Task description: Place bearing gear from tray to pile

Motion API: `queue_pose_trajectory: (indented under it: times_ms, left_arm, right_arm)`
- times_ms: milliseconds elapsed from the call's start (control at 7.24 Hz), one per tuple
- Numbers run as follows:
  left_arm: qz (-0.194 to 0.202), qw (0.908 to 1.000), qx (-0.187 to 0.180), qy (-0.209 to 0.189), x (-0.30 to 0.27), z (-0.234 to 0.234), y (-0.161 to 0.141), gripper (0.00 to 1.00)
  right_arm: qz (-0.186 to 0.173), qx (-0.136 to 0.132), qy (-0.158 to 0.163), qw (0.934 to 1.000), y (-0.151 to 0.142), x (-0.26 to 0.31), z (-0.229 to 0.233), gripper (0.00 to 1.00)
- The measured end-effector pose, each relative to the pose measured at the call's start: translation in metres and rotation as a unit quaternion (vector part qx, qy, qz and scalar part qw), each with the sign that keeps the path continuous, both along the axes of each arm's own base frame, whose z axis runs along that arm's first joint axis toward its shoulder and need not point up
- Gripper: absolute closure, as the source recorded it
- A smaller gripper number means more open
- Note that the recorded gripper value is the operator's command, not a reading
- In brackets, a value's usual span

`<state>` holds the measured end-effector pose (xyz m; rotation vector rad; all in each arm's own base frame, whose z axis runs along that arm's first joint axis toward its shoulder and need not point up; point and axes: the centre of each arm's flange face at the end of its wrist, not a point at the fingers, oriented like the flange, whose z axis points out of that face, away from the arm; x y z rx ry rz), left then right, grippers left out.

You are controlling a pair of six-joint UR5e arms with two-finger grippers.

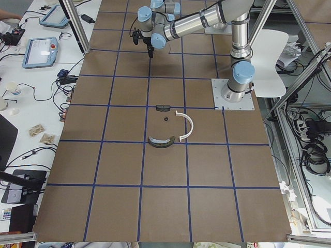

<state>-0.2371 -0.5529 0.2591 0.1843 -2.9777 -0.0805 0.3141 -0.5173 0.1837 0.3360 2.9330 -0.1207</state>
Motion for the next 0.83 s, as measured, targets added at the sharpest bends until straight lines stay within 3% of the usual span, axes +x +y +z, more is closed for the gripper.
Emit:
queue_pose_trajectory:
  times_ms: [276,414,690,829]
  left_arm:
    - [0.004,1.0000,-0.001,-0.001,-0.001,0.000,-0.001,0.00]
    - [0.013,0.9999,-0.001,0.000,-0.007,0.000,0.000,0.00]
    - [0.019,0.9998,-0.010,0.003,-0.048,-0.006,0.003,0.00]
    - [0.018,0.9997,-0.013,0.002,-0.071,-0.013,0.004,0.00]
  right_arm:
    - [0.000,-0.012,-0.006,0.9999,-0.014,-0.008,0.018,0.00]
    - [0.015,-0.021,0.005,0.9997,-0.028,-0.024,0.039,0.00]
    - [0.062,-0.004,0.055,0.9966,-0.043,-0.068,0.106,0.00]
    - [0.080,0.018,0.082,0.9932,-0.039,-0.084,0.150,0.00]
